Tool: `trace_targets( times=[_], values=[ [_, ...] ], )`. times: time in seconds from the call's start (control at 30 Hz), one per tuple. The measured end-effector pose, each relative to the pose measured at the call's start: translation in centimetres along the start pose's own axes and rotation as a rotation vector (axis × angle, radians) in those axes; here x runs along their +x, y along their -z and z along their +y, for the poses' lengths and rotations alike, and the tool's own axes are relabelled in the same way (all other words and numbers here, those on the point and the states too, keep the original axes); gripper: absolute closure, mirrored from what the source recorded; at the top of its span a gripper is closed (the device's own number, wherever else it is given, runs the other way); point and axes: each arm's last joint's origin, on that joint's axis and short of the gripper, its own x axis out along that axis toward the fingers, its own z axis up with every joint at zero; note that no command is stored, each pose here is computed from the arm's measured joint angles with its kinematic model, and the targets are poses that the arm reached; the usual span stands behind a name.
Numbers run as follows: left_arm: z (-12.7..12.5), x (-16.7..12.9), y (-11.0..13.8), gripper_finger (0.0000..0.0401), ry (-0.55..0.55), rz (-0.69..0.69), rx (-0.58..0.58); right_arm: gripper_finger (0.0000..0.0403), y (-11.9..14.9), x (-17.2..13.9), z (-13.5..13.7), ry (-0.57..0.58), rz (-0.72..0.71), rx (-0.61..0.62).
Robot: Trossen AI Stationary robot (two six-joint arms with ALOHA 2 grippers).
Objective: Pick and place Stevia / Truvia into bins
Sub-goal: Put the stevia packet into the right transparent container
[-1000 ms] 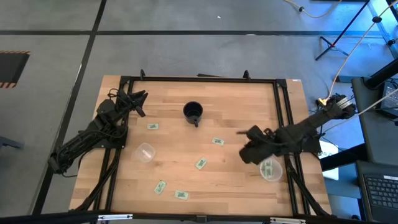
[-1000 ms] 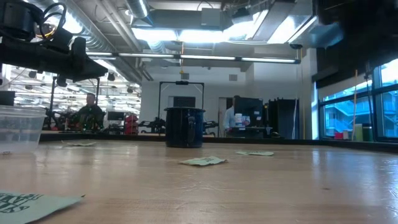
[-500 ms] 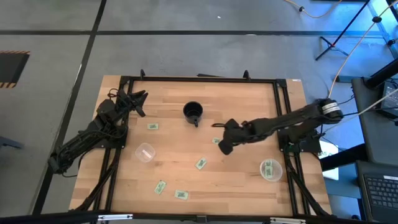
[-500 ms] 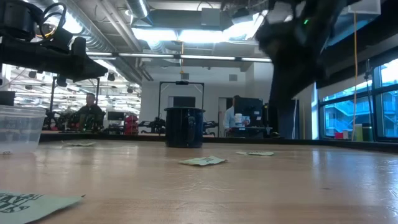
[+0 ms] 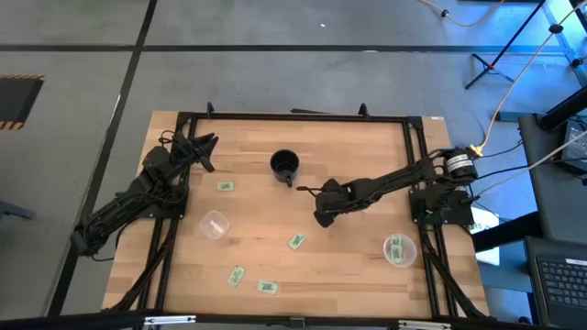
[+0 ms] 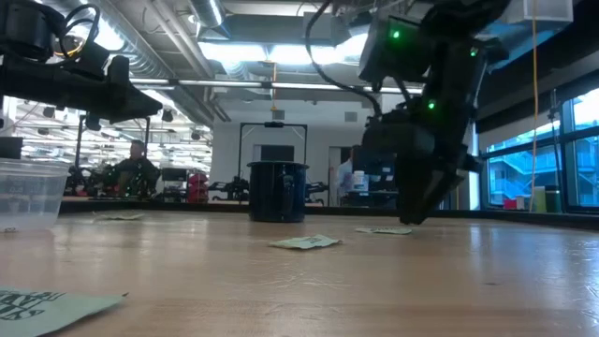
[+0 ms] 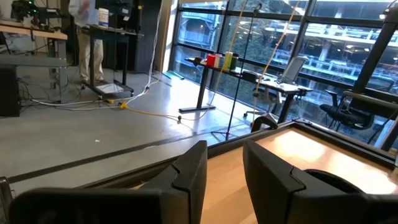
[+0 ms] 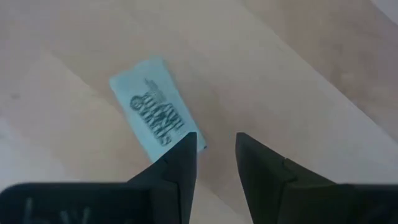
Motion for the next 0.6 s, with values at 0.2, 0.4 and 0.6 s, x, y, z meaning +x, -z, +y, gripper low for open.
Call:
trace_targets(
  times=[0.2, 0.4, 0.6],
  values=[
    [0.0, 0.0, 0.0, 0.0301, 0.0, 0.0, 0.0, 0.0288, -0.21, 0.5, 0.09, -0.022, 0.015, 0.013],
    [0.0, 0.0, 0.0, 0.0301, 0.0, 0.0, 0.0, 0.0288, -0.12, 0.49, 0.15, -0.041, 0.042, 0.014],
    [0.0, 0.0, 0.01, 0.0301, 0.0, 0.001, 0.0, 0.0288, -0.11, 0.49, 0.14, -0.041, 0.044, 0.008]
  ],
)
